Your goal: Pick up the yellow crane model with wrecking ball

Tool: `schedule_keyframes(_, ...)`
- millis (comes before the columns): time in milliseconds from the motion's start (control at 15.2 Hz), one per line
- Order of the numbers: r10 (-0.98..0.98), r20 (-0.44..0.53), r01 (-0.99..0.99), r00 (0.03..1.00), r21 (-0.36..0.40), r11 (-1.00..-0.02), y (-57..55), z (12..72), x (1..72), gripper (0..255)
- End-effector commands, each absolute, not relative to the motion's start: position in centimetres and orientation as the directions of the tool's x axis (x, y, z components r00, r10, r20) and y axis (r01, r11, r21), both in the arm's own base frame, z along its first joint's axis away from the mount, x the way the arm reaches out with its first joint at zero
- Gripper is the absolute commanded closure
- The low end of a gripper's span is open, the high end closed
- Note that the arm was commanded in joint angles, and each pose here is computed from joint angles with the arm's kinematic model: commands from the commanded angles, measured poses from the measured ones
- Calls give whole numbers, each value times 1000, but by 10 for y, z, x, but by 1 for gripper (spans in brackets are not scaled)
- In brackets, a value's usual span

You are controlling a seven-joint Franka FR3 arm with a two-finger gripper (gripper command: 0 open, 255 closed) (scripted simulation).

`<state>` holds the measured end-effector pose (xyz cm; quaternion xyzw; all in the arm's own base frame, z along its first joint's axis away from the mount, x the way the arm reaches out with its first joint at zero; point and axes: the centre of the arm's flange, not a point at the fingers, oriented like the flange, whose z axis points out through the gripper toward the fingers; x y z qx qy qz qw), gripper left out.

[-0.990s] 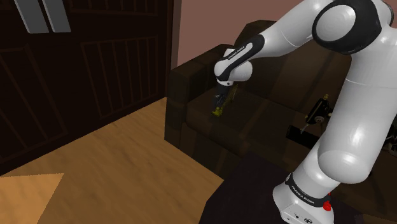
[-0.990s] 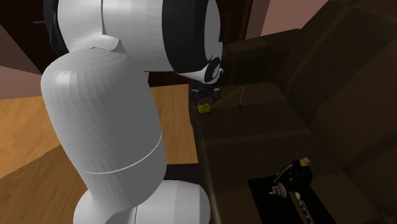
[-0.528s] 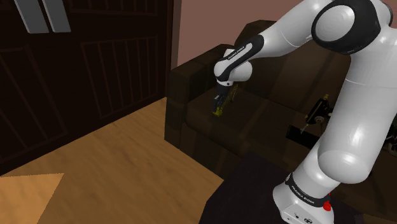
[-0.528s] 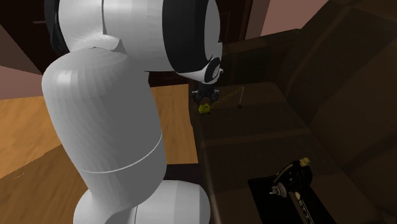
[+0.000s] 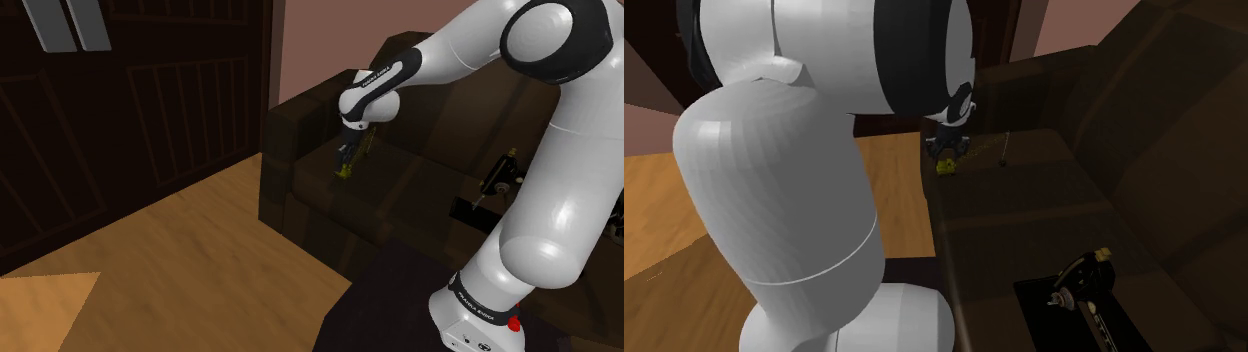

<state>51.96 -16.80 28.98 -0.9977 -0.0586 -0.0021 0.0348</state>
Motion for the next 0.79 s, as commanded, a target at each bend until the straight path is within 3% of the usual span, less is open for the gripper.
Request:
schedule_keyframes(0, 117, 8, 117, 993, -69, -991, -167, 301, 520, 255)
schedule_keyframes(726, 117, 8, 117, 993, -69, -991, -167, 349, 520, 255)
